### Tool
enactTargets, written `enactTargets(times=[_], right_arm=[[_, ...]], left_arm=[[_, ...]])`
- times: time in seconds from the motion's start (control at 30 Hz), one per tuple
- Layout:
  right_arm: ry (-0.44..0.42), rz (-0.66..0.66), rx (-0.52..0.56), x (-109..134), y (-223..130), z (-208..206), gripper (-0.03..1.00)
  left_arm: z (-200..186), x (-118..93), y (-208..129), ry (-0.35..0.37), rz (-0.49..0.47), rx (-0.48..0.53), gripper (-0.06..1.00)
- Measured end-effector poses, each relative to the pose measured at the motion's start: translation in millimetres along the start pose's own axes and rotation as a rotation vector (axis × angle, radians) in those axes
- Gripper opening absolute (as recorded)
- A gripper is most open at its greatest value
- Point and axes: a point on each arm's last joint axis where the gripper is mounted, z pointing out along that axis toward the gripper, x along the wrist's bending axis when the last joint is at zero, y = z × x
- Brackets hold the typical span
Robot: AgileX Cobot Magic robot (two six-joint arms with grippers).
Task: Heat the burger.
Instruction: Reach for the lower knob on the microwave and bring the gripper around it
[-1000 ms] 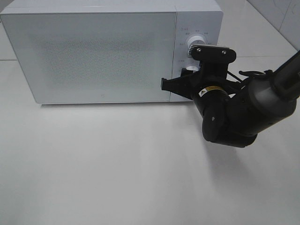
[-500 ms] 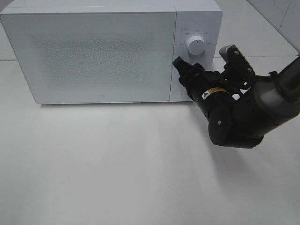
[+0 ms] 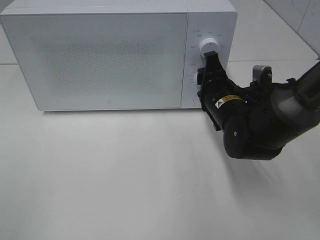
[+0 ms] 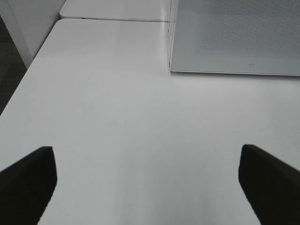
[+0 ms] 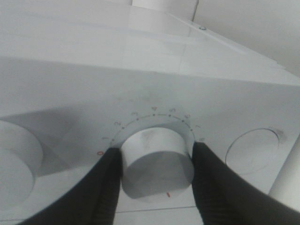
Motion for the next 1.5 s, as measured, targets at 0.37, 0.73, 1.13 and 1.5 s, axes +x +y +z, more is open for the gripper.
enactTargets(times=[0.37, 0.73, 1.13, 1.5], right_arm=[[0.002, 0.303, 0.003, 0.2, -0.3, 0.0, 0.43], [0.002, 0.396, 0.003, 0.2, -0.3, 0.0, 0.43], [0.001, 0.397, -0.002, 0.0, 0.2, 0.0, 0.43], [0.001, 0.409, -0.017, 0.4, 0.5, 0.2, 0.43]], left_arm=[[0.0, 0.0, 0.0, 0.0, 0.0, 0.0, 0.98], [0.0, 0.0, 0.0, 0.0, 0.0, 0.0, 0.98], [0.0, 0.0, 0.0, 0.0, 0.0, 0.0, 0.98], [0.0, 0.0, 0.0, 0.0, 0.0, 0.0, 0.98]])
